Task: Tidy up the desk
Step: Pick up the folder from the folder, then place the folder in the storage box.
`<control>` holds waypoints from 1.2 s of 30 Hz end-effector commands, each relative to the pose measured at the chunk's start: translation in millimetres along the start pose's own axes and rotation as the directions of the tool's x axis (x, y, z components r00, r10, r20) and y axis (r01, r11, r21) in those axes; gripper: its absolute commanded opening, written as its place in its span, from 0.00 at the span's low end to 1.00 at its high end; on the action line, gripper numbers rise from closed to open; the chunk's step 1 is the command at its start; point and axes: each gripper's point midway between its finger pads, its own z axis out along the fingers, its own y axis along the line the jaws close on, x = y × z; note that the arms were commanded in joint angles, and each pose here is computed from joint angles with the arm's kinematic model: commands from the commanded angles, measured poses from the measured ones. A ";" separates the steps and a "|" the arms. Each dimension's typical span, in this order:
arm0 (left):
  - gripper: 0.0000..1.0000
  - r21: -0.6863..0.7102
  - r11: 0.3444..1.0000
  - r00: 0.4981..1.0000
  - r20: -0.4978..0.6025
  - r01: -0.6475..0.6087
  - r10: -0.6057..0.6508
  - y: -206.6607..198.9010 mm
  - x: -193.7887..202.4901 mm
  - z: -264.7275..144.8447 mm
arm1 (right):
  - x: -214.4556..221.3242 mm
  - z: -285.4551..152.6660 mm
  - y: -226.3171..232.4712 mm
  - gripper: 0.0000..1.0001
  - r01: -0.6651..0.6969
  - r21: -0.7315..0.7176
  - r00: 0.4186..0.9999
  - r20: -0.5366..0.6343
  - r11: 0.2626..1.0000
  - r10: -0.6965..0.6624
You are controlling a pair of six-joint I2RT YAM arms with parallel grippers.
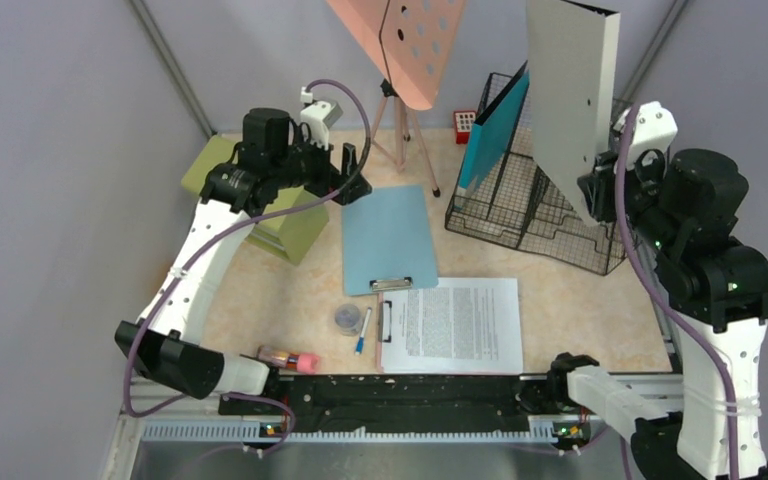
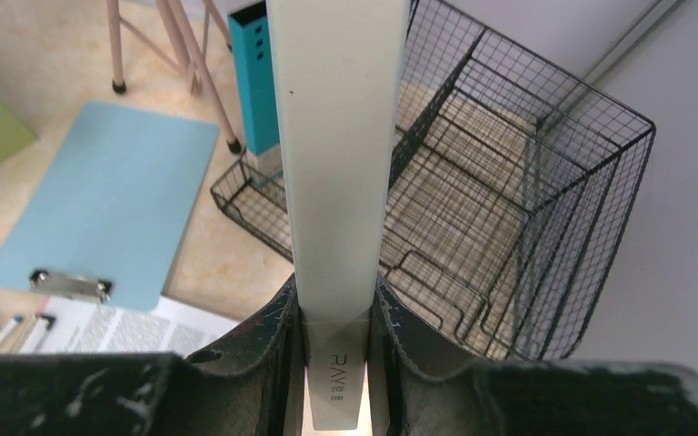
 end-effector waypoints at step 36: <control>0.98 0.062 0.994 0.990 0.105 0.086 -0.092 -10.7 -38.5 41.3 | 8.4 180.0 -6.6 0.00 -0.370 0.330 0.892 0.387 0.869 0.233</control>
